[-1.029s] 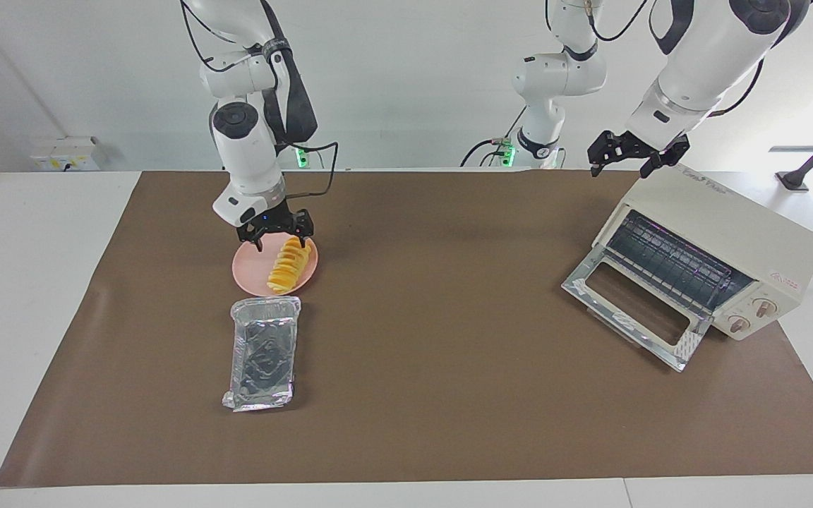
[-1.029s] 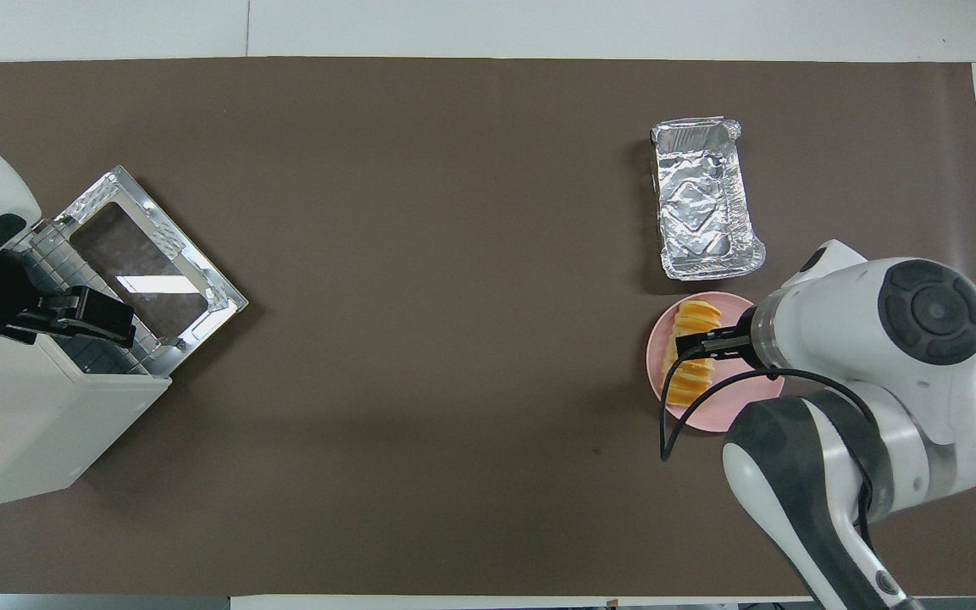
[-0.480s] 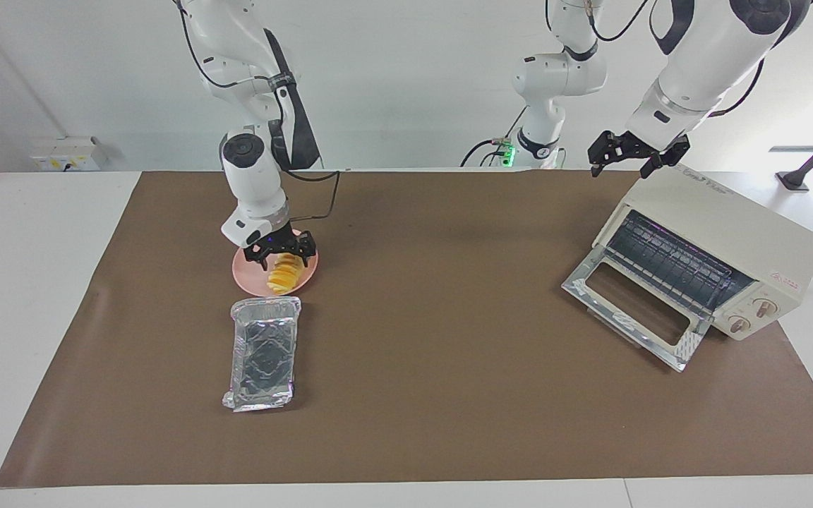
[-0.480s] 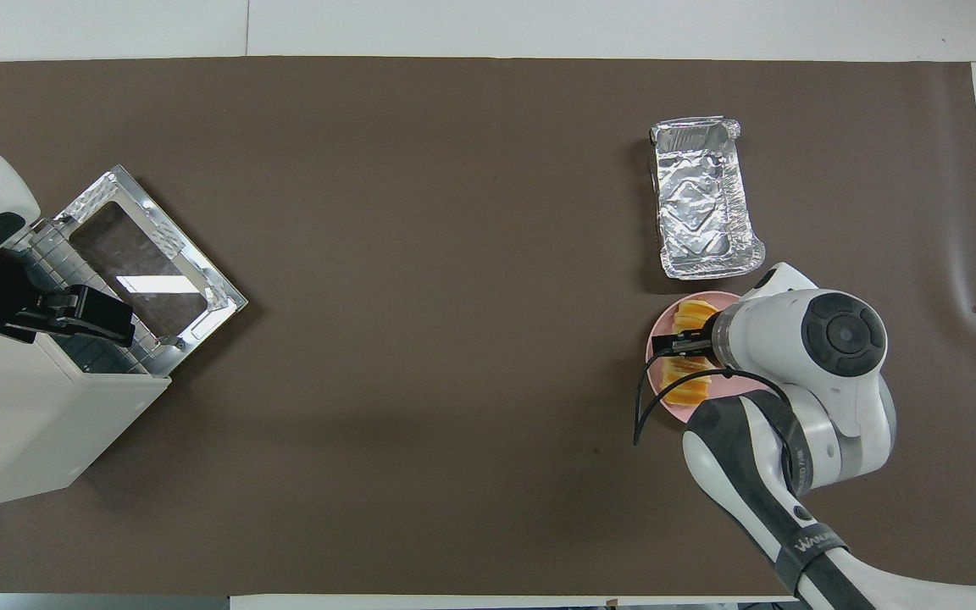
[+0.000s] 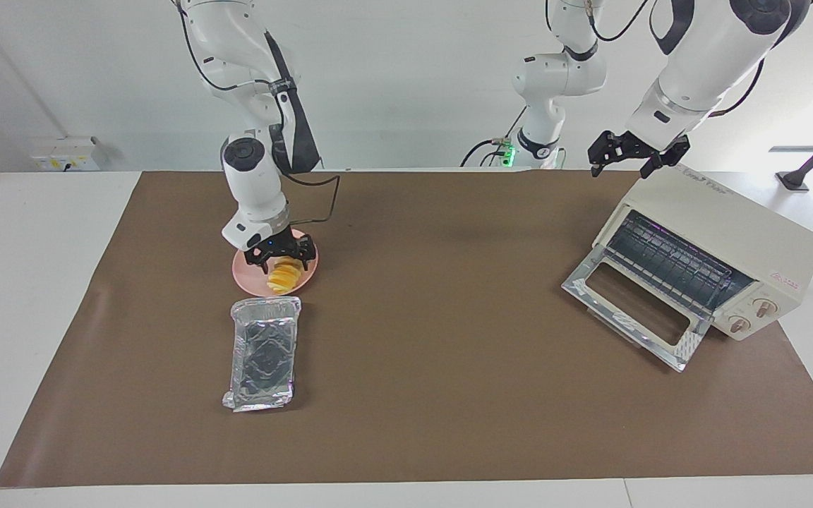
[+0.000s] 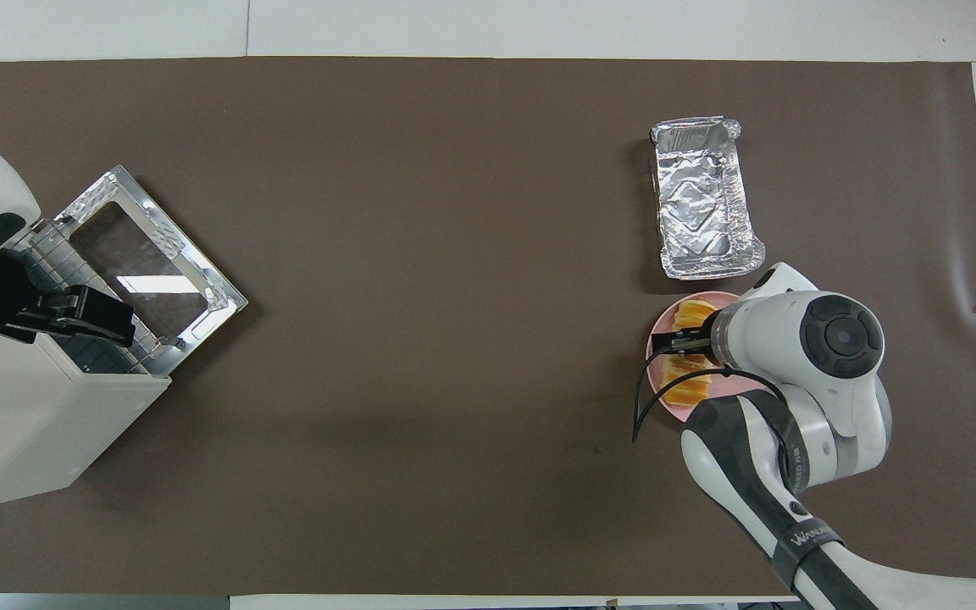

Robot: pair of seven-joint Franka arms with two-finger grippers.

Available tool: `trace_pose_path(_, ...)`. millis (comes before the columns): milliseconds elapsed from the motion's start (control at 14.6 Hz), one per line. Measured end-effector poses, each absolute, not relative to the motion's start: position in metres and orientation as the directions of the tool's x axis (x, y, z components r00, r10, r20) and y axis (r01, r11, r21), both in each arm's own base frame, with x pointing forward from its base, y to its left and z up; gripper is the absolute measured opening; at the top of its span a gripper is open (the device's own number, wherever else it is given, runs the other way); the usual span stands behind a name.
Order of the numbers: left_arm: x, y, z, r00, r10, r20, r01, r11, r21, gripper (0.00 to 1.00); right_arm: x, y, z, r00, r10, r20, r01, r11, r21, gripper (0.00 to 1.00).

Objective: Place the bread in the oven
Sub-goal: 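Lift the bread with the right gripper and carry it over the foil tray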

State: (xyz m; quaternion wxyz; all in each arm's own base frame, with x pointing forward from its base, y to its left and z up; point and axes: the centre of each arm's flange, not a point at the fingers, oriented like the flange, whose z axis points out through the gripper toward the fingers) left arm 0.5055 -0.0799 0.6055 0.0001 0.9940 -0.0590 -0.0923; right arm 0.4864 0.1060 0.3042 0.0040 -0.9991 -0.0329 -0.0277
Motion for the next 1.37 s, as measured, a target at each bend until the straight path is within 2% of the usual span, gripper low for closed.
trace_pose_path(206,0.506,-0.08,0.605,0.976,-0.117,-0.184,-0.117,-0.993,0.011,1.0,0.487,0.106,0.303,0.996,0.065,0.055,0.065,-0.998,-0.006,0.56)
trace_pose_path(343,0.506,-0.08,0.605,0.976,-0.117,-0.184,-0.117,-0.993,0.011,1.0,0.488,0.106,0.304,0.996,0.064,0.057,0.065,-0.998,-0.006,0.38)
trace_pose_path(412,0.506,-0.08,0.605,0.976,-0.117,-0.184,-0.117,-0.993,0.011,1.0,0.488,0.106,0.305,0.996,0.064,0.059,0.064,-0.998,-0.007,0.33)
trace_pose_path(617,0.506,-0.08,0.605,0.976,-0.117,-0.184,-0.117,-0.993,0.011,1.0,0.495,0.107,0.314,0.997,0.064,0.051,0.064,-0.998,-0.005,0.23)
trace_pose_path(823,0.506,-0.08,0.605,0.976,-0.117,-0.184,-0.117,-0.993,0.011,1.0,0.516,0.111,0.352,0.998,0.062,0.014,0.062,-0.998,0.001,0.14)
trace_pose_path(1097,0.506,-0.08,0.605,0.976,-0.117,-0.184,-0.117,-0.993,0.011,1.0,0.563,0.104,0.426,0.996,0.088,0.028,0.088,-0.996,0.001,0.12)
trace_pose_path(1372,0.506,-0.08,0.605,0.976,-0.117,-0.184,-0.117,-0.993,0.011,1.0,0.617,0.077,0.468,0.992,0.099,0.084,0.099,-0.995,0.003,0.12)
